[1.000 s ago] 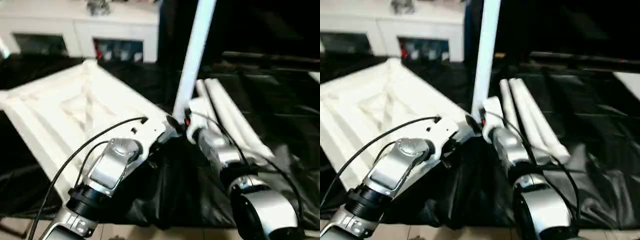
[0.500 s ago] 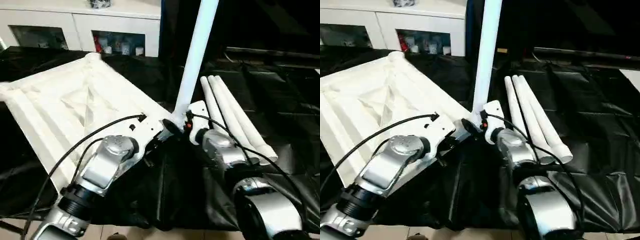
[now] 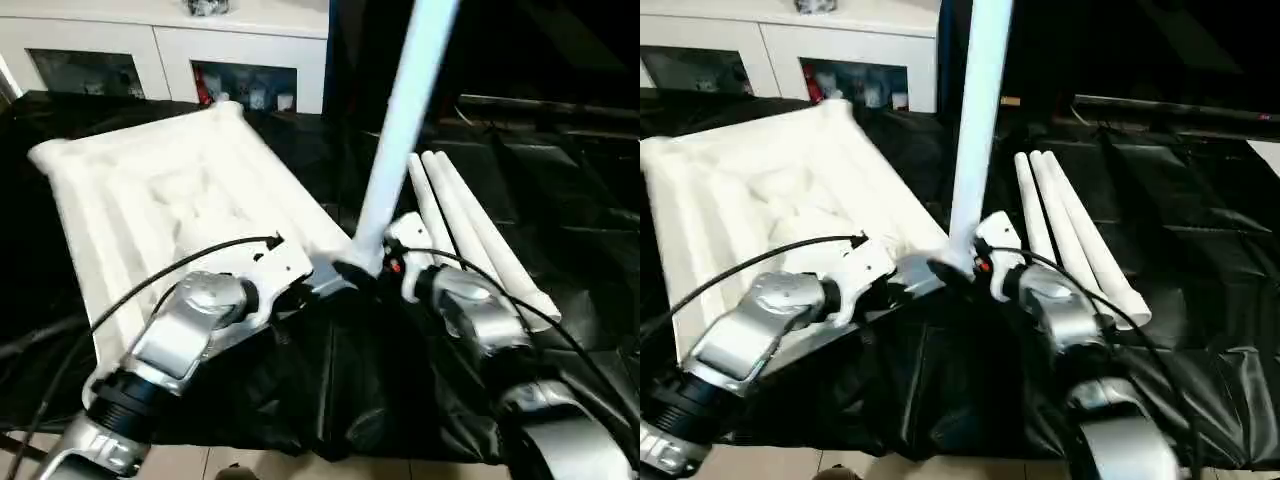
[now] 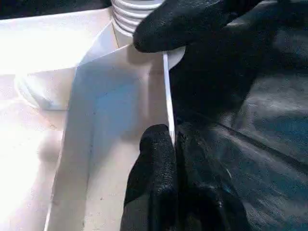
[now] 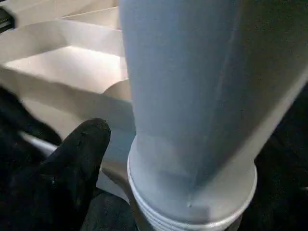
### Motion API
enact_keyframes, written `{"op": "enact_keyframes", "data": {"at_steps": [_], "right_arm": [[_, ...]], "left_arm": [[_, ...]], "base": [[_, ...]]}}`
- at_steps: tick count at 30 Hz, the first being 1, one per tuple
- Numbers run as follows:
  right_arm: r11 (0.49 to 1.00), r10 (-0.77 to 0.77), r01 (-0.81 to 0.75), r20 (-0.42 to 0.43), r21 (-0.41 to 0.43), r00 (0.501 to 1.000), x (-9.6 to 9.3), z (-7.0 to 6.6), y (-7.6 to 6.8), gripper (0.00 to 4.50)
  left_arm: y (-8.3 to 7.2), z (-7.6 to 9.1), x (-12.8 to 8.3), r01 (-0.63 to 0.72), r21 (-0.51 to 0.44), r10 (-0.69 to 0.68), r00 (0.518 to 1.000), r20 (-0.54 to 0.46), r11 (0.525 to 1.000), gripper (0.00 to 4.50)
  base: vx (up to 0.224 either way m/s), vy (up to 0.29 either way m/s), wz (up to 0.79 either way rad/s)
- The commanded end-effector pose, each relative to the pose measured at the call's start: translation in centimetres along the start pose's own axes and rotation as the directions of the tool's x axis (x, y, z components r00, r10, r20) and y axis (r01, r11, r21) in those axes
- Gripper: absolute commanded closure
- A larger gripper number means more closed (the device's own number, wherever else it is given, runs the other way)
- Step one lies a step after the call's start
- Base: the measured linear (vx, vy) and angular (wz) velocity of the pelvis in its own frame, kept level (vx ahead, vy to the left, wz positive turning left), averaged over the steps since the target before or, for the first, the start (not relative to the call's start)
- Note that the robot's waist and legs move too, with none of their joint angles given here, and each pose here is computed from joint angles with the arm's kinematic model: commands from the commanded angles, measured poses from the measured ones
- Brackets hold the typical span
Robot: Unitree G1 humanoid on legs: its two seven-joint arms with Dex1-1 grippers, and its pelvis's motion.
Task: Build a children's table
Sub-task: Insert table leg to table base
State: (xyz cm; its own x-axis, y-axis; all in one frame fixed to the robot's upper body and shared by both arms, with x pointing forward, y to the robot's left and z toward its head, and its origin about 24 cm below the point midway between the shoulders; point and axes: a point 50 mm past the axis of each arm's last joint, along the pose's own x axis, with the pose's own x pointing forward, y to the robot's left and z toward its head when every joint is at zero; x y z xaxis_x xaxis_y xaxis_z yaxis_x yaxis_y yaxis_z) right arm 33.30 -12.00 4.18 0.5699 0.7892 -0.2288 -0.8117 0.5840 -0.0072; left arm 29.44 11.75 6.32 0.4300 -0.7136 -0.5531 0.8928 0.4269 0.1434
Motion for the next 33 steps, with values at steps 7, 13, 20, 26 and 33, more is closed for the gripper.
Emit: {"op": "enact_keyframes", "data": {"at_steps": [7, 13, 20, 26, 33], "right_arm": [[0.993, 0.112, -0.112, -0.017, -0.025, 0.994, -1.5, 0.3, 0.8, 0.32], [0.993, 0.120, -0.120, -0.034, -0.010, 0.992, -2.2, -0.1, 0.8, 0.32], [0.992, 0.128, -0.128, -0.040, 0.005, 0.991, -2.4, -0.4, 0.9, 0.69], [0.991, 0.131, -0.130, -0.041, 0.012, 0.991, -2.5, -0.5, 1.0, 1.23], [0.990, 0.144, -0.143, -0.047, 0.013, 0.988, -2.4, -0.5, 1.0, 1.73]], "left_arm": [[-0.7, 0.5, -0.5, 0.155, 0.097, -0.161, 0.985, 0.055, 0.983, 4.50], [-0.4, 0.0, -1.1, 0.170, 0.104, -0.175, 0.984, 0.044, 0.980, 4.50], [-0.4, -0.2, -1.3, 0.181, 0.103, -0.186, 0.982, 0.040, 0.978, 4.50], [-0.4, -0.5, -1.5, 0.193, 0.102, -0.197, 0.980, 0.032, 0.976, 4.50], [-0.4, -0.7, -1.7, 0.204, 0.102, -0.207, 0.978, 0.021, 0.974, 4.50]], "base": [[0.000, 0.000, 0.00], [0.000, 0.000, 0.00], [0.000, 0.000, 0.00], [0.000, 0.000, 0.00], [0.000, 0.000, 0.00]]}}
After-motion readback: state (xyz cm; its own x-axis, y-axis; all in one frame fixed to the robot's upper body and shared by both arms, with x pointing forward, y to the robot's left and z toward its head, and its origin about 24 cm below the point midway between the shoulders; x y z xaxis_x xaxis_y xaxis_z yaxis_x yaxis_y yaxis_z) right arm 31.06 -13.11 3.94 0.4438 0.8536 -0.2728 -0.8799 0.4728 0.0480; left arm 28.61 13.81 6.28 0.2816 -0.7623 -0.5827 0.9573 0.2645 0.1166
